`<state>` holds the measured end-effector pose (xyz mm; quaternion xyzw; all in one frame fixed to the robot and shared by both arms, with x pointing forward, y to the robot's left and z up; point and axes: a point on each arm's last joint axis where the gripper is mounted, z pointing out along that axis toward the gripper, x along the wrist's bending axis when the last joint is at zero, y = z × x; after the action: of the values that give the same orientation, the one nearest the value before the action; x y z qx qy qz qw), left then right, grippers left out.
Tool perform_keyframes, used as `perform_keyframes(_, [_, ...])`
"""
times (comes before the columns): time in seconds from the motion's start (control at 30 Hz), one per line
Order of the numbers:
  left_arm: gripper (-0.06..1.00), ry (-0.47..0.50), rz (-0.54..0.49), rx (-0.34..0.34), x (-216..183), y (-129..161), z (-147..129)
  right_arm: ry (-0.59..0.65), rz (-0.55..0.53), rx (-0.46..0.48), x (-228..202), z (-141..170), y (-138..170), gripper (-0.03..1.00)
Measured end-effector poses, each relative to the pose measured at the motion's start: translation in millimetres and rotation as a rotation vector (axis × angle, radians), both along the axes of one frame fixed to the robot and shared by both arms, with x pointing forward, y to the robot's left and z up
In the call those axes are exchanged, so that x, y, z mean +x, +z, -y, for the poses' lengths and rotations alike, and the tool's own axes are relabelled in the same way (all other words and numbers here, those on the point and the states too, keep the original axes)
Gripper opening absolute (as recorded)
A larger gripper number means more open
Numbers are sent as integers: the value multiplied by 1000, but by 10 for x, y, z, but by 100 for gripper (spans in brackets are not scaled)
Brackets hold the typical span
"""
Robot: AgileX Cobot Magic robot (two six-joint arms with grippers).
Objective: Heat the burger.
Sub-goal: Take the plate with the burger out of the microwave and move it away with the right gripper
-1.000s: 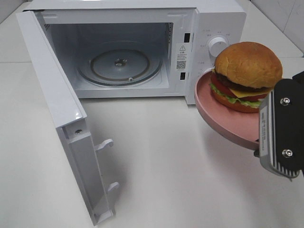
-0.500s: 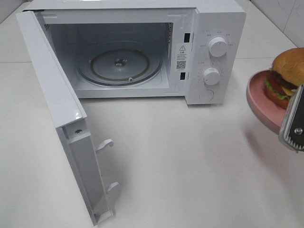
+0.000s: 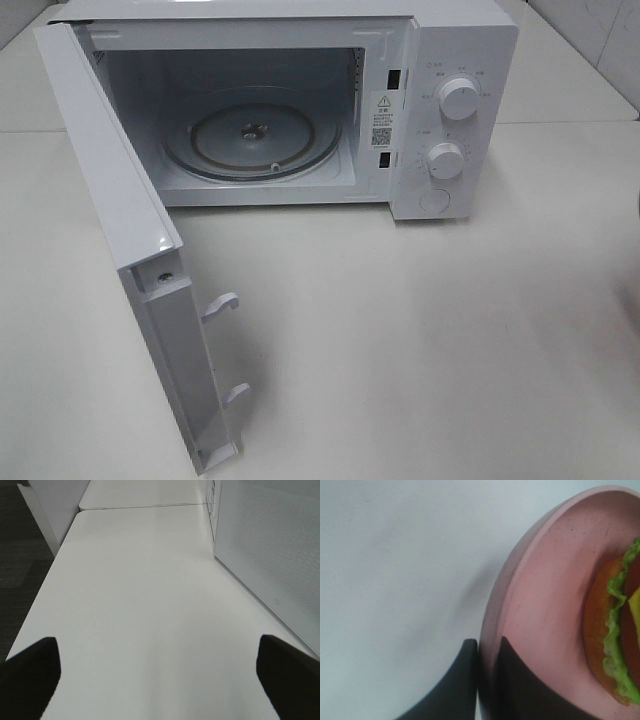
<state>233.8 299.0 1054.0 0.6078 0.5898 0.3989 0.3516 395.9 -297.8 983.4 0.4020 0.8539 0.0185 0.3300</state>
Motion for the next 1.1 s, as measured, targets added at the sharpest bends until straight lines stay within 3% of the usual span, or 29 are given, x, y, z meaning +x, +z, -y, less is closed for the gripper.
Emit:
perform_keyframes(0.33, [99, 0, 0, 0, 0, 0, 0, -243, -75, -4, 181, 215, -217, 10])
perform_keyframes(0.53, [99, 0, 0, 0, 0, 0, 0, -293, -91, -22, 233, 287, -294, 10])
perform_keyframes(0.83, [99, 0, 0, 0, 0, 0, 0, -433, 8, 37, 288, 436, -298, 10])
perform_keyframes(1.1, [99, 0, 0, 0, 0, 0, 0, -456, 58, 46, 315, 478, -279, 11])
